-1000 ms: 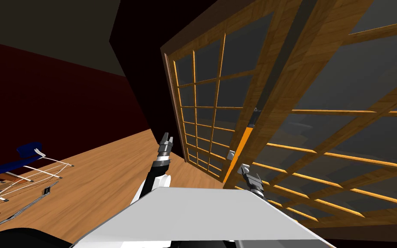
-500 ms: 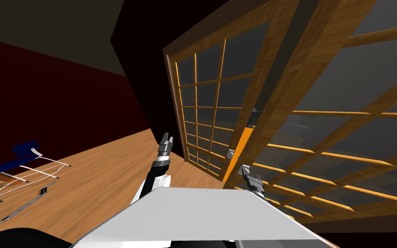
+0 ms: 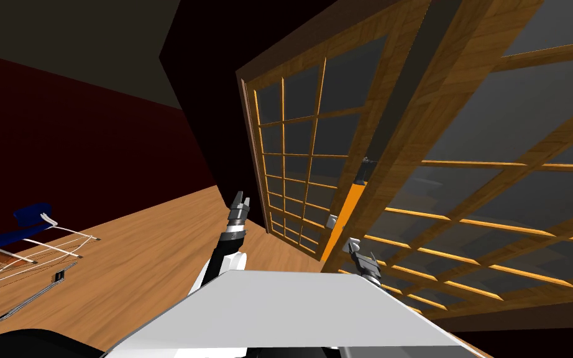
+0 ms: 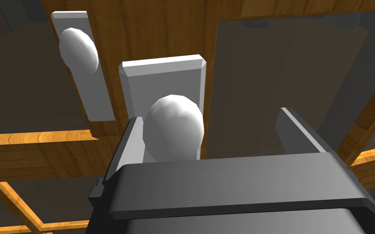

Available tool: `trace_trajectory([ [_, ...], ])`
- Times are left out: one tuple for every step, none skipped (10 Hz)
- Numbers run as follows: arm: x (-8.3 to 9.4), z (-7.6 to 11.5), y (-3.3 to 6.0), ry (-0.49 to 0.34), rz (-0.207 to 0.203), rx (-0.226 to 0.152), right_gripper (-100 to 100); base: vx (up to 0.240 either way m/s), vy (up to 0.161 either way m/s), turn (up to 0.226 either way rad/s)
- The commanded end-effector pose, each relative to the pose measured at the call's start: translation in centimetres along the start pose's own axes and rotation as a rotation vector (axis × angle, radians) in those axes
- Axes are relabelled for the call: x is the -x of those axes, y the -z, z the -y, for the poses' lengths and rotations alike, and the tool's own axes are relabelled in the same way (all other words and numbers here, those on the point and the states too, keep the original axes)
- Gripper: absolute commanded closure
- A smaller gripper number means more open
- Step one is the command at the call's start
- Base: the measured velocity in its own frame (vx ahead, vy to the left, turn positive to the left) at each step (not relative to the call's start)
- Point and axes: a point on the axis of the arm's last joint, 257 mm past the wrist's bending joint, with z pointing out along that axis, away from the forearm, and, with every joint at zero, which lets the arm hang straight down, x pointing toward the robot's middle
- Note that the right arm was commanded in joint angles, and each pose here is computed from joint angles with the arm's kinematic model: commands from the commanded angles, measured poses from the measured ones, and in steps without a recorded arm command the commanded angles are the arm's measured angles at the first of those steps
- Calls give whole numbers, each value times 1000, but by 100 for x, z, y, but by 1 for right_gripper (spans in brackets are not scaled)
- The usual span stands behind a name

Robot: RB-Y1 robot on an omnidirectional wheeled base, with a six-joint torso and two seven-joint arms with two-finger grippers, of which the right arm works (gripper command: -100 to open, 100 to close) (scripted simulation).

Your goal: Pull the door open

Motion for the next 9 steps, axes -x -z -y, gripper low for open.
trace_trajectory([
  [124, -260, 123, 29, 44, 28, 100, -37, 13, 20],
  [124, -260, 123, 29, 44, 28, 100, -17, 6, -14],
  [179, -319, 177, 37, 58, 36, 100, -52, 13, -46],
  [179, -319, 177, 37, 58, 36, 100, -76, 11, -47],
  [173, -314, 174, 36, 57, 35, 100, -45, 8, -9],
  [129, -274, 147, 26, 46, 30, 100, -16, 7, 2],
  [206, -349, 205, 41, 66, 39, 100, -29, 9, -16],
  [185, -330, 192, 37, 60, 37, 100, -29, 11, 3],
  [128, -278, 157, 24, 46, 31, 100, -16, 0, -28],
])
